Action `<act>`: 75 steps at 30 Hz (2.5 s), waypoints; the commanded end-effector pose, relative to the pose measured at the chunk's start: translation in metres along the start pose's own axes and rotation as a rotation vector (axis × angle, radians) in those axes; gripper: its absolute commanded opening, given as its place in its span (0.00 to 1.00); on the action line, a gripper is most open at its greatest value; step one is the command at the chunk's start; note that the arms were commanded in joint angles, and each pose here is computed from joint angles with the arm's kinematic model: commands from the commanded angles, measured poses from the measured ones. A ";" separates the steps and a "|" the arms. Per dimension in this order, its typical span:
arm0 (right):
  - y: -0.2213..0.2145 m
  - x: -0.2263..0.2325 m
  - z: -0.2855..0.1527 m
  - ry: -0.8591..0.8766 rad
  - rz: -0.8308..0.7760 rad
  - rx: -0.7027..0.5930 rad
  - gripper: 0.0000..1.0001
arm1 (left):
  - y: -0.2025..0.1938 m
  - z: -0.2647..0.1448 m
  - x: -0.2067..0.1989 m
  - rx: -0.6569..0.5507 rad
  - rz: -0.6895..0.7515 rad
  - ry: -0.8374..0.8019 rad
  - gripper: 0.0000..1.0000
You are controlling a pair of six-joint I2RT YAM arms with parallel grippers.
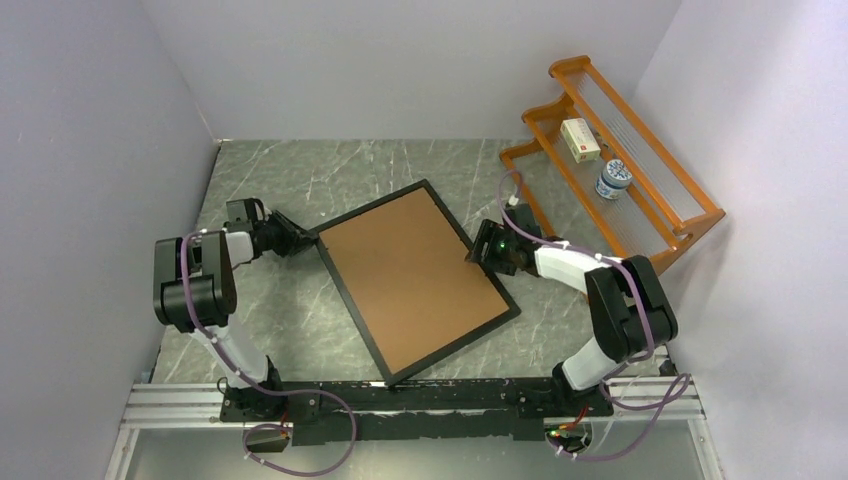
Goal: Put the photo into the frame
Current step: Install the photo frame at the center of the board.
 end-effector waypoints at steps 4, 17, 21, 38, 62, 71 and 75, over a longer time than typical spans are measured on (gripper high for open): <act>-0.057 0.036 -0.022 0.136 0.103 0.102 0.67 | -0.018 0.016 -0.016 0.128 0.007 -0.126 0.27; 0.005 0.098 -0.049 0.164 -0.134 -0.120 0.75 | -0.017 -0.023 -0.017 -0.011 0.101 -0.045 0.68; -0.014 0.172 -0.040 0.445 -0.225 -0.025 0.59 | -0.047 -0.028 -0.002 0.079 0.080 -0.081 0.58; -0.085 0.320 0.016 0.870 -0.179 0.324 0.13 | -0.093 -0.029 0.042 0.205 0.000 -0.019 0.22; -0.117 0.254 0.085 0.565 -0.212 0.425 0.09 | -0.092 -0.030 0.053 0.184 0.014 0.037 0.16; -0.132 0.230 0.088 0.525 -0.217 0.489 0.08 | -0.090 -0.031 0.055 0.172 0.021 0.059 0.15; -0.131 0.218 0.088 0.500 -0.206 0.496 0.11 | -0.089 -0.032 0.057 0.168 0.022 0.072 0.14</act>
Point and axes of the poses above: each gripper's point midway between its finger pads, its own z axis out along the fingers, its own x axis along the line the jaws close on, y = z × x, the point moved 2 cm from there along -z, back along the fingers, and after that the axes turned 11 degrees about -z, right-handed, at the moved point
